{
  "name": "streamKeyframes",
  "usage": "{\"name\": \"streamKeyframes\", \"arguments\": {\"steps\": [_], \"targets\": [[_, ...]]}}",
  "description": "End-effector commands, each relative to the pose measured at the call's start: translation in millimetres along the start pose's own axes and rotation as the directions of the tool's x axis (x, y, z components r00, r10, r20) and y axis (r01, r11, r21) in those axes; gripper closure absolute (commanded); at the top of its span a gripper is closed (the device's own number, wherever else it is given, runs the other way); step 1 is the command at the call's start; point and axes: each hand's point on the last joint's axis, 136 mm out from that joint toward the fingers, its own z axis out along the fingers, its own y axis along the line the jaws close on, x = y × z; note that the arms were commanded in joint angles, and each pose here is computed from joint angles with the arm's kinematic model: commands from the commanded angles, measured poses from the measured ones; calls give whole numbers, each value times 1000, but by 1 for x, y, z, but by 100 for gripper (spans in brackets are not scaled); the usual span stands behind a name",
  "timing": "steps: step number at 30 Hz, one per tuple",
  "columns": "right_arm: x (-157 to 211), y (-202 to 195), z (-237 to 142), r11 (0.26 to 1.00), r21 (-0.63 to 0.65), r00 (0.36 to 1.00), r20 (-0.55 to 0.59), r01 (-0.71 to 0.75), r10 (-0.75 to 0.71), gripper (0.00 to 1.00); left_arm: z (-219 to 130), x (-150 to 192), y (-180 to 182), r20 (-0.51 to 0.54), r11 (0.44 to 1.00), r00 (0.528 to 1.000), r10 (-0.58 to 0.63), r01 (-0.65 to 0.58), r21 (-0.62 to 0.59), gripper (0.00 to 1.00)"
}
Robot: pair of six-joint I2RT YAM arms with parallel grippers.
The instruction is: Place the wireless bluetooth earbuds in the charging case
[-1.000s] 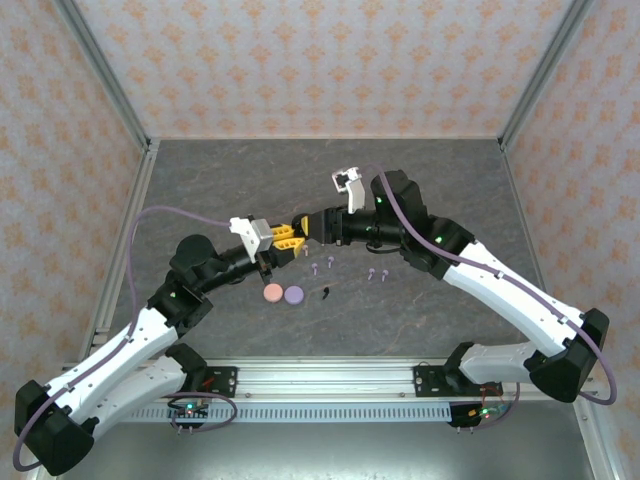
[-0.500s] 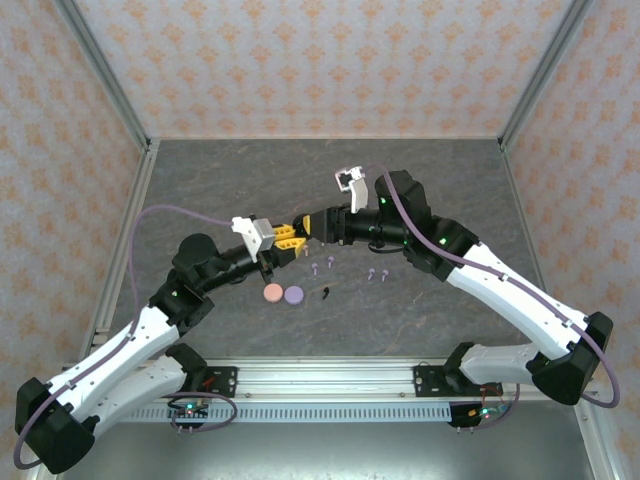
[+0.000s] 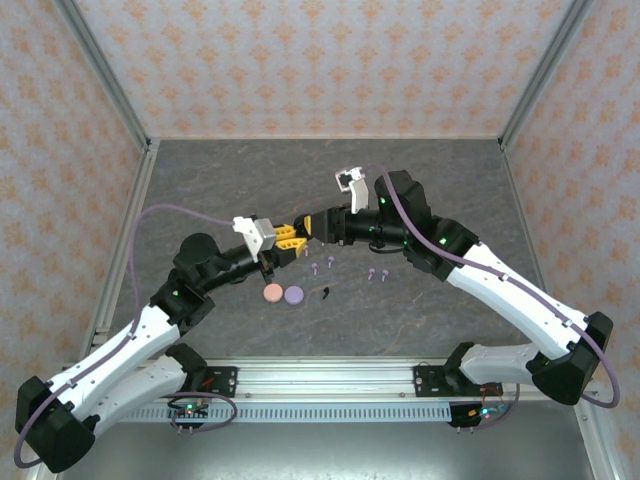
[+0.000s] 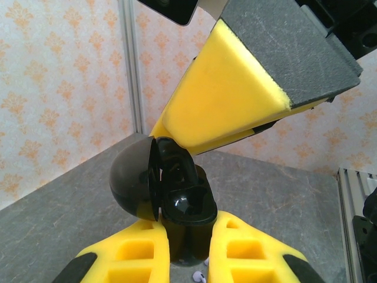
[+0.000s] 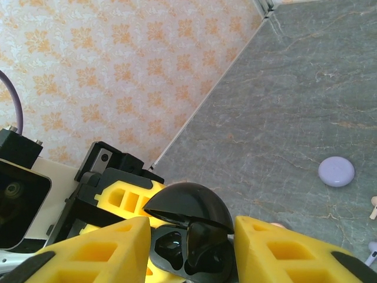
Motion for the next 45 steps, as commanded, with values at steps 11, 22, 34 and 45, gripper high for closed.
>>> {"name": "streamKeyframes", "arguments": {"steps": [11, 22, 34, 45], "targets": [[-10, 12, -12, 999, -22, 999, 32, 43, -42, 59, 3, -6, 5, 3, 999, 1000, 17, -17, -29, 100], [-8, 6, -11, 999, 7, 999, 29, 43, -43, 58, 3, -5, 6, -1, 999, 1000, 14, -14, -31, 100], [-8, 7, -12, 999, 5, 999, 28, 45, -46, 58, 3, -6, 4, 8, 1000, 1000, 15, -15, -20, 100], [-10, 3, -22, 995, 52, 995, 39, 85, -87, 58, 1, -9, 0, 18, 1000, 999, 28, -28, -8, 100]]}}
